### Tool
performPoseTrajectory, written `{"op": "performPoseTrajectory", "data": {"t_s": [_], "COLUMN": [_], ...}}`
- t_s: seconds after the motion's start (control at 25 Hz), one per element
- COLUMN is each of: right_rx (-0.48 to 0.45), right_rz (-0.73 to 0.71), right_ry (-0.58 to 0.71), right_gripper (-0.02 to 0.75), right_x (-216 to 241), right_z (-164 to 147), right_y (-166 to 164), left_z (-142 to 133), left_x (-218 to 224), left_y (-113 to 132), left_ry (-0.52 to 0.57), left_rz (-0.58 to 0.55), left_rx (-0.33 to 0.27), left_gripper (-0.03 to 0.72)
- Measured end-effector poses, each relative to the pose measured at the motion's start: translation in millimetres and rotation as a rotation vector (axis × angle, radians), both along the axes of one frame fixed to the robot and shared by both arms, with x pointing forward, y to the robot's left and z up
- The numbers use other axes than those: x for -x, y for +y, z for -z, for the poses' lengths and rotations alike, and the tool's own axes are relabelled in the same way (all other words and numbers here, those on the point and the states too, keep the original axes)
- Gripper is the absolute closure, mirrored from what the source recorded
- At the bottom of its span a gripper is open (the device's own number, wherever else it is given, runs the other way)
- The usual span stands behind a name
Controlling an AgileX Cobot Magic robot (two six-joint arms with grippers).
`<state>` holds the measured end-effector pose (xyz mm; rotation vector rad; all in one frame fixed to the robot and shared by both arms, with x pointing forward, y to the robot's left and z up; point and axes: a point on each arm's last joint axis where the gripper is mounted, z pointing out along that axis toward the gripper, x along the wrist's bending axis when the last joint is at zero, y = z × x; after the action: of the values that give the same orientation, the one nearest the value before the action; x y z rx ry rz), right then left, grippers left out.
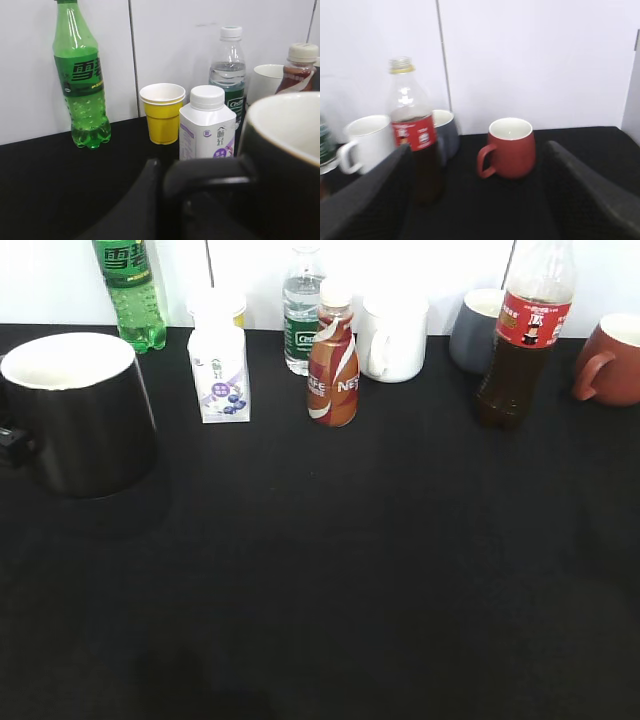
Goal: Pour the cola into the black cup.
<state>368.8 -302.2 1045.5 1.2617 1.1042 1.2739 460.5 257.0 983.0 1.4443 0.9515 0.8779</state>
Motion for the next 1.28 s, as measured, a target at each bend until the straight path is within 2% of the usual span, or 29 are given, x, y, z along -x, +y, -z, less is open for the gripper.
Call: {"op": "performPoseTrajectory", "data": {"t_s": [0.12, 0.2, 0.28, 0.36, 0.44, 0.56, 0.72, 0.8, 0.84, 0.96, 1.0, 1.16, 1.28], "right_rx": [0.062, 0.051, 0.047, 0.033, 0.038, 0.050, 0.045, 0.043, 0.043, 0.096, 0.114, 0.171, 0.222], "right_rz": [-0.031, -0.095, -0.150, -0.130, -0.116, -0.134, -0.125, -0.125, -0.124, -0.130, -0.146, -0.271, -0.438], "right_ry": [0.023, 0.056, 0.087, 0.086, 0.106, 0.118, 0.099, 0.087, 0.073, 0.058, 0.059, 0.073, -0.104], "right_gripper": [0.145, 0.144, 0.144, 0.144, 0.105, 0.066, 0.066, 0.098, 0.138, 0.325, 0.352, 0.353, 0.353], "right_x": [-57, -92, -119, -140, -158, -186, -223, -238, -244, -246, -241, -210, -188], "right_z": [34, 56, 75, 94, 113, 132, 149, 157, 158, 160, 160, 136, 80], "right_y": [3, 13, 40, 58, 64, 73, 82, 86, 87, 88, 89, 93, 121], "left_z": [0, 0, -1, -1, -1, -1, -1, -1, -1, -1, -1, 1, 10], "left_x": [0, 0, 0, 0, 0, 0, 0, 0, 0, 0, 0, 0, 2], "left_y": [0, 0, 0, 0, 0, 0, 0, 0, 0, 0, 0, -4, -26], "left_ry": [0.001, -0.001, -0.003, -0.003, -0.003, -0.003, -0.003, -0.003, -0.003, -0.004, -0.005, 0.002, 0.029], "left_rz": [0.000, 0.001, 0.002, 0.002, 0.002, 0.001, 0.001, 0.001, 0.001, 0.001, 0.001, 0.016, 0.118], "left_rx": [0.002, 0.007, 0.009, 0.009, 0.009, 0.009, 0.009, 0.009, 0.009, 0.009, 0.009, 0.011, 0.017], "left_gripper": [0.656, 0.656, 0.656, 0.656, 0.656, 0.656, 0.656, 0.656, 0.656, 0.656, 0.656, 0.656, 0.655]}}
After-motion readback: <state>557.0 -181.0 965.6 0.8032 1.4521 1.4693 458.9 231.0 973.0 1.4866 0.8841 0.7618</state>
